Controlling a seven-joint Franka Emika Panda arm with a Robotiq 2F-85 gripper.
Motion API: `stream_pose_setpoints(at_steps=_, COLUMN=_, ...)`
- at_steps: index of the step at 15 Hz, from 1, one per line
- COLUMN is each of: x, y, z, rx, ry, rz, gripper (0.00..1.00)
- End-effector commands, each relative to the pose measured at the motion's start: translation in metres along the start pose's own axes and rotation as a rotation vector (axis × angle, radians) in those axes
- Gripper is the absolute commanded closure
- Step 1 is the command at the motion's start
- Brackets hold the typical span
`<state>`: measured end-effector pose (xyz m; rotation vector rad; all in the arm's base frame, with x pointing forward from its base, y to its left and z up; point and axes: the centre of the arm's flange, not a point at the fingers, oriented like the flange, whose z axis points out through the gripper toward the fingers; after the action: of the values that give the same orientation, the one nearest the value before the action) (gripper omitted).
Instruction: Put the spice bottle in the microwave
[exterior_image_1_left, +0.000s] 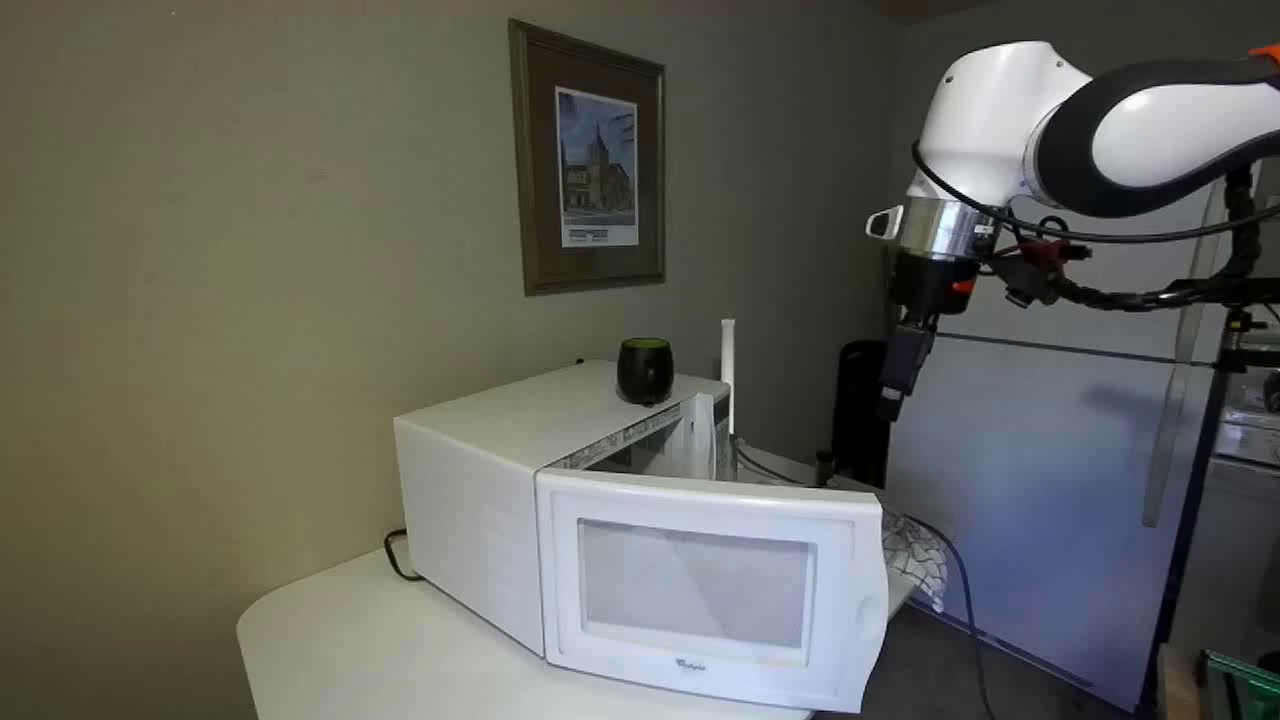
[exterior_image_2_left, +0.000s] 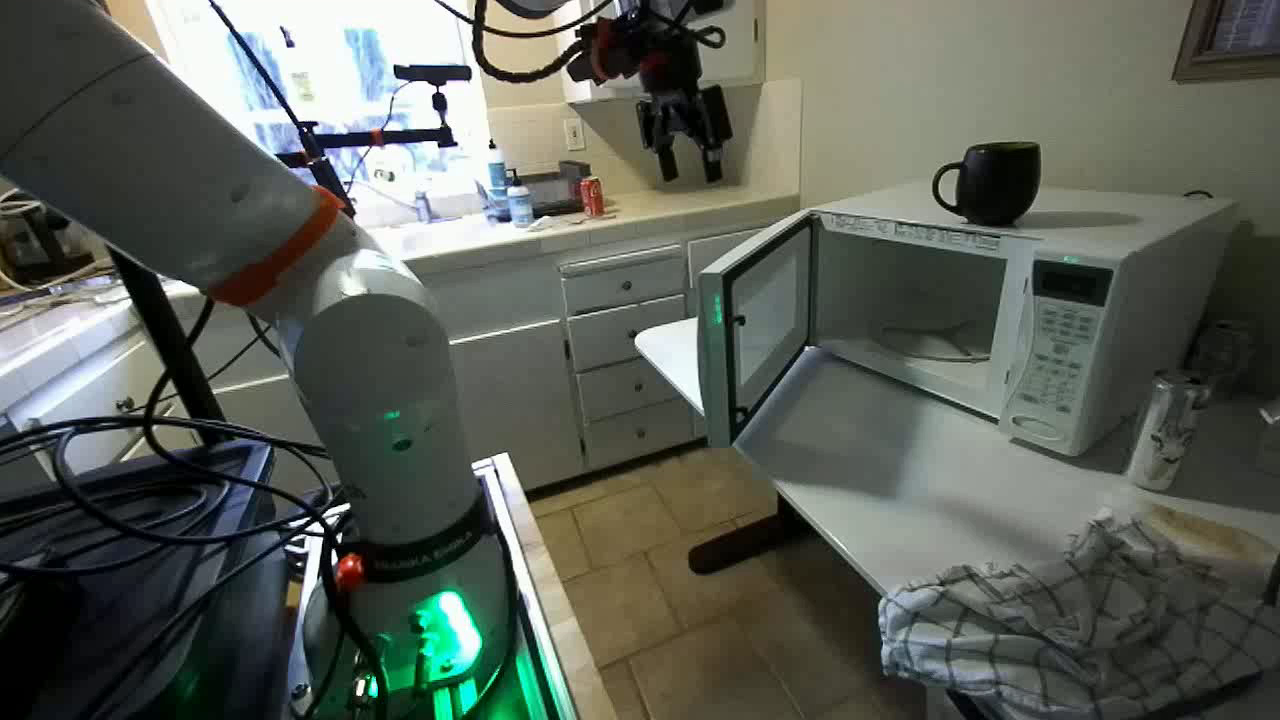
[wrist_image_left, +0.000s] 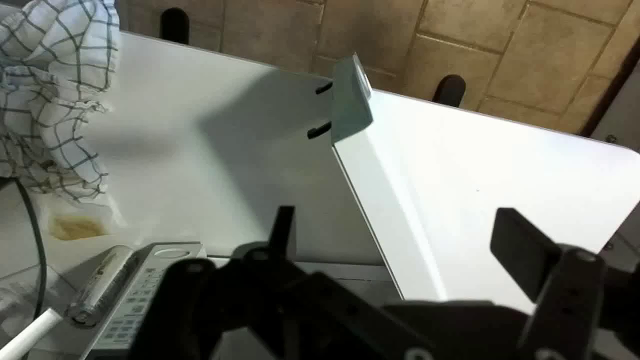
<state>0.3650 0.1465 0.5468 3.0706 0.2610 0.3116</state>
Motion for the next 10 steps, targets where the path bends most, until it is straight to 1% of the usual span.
stream_pose_setpoints(at_steps=1, x=0.0, y=0.0, z=0.0, rx=0.0, ry=0.0, rz=0.0, gripper=0.0)
stream_pose_setpoints(at_steps=4, x=0.0, y=0.0, z=0.0, rx=0.0, ry=0.0, rz=0.0, gripper=0.0)
stream_pose_setpoints(at_steps=5, x=0.004, y=0.004, z=-0.001, rx=0.001, ry=0.013, rz=0.021, gripper=0.0)
stream_pose_setpoints(at_steps=7, x=0.019, y=0.026, z=-0.01, rx=0.008, ry=0.077, rz=0.137, gripper=0.0)
stream_pose_setpoints(at_steps=10, x=0.039, y=0.097, z=-0.04, rx=0.029, ry=0.167, rz=0.291, gripper=0.0)
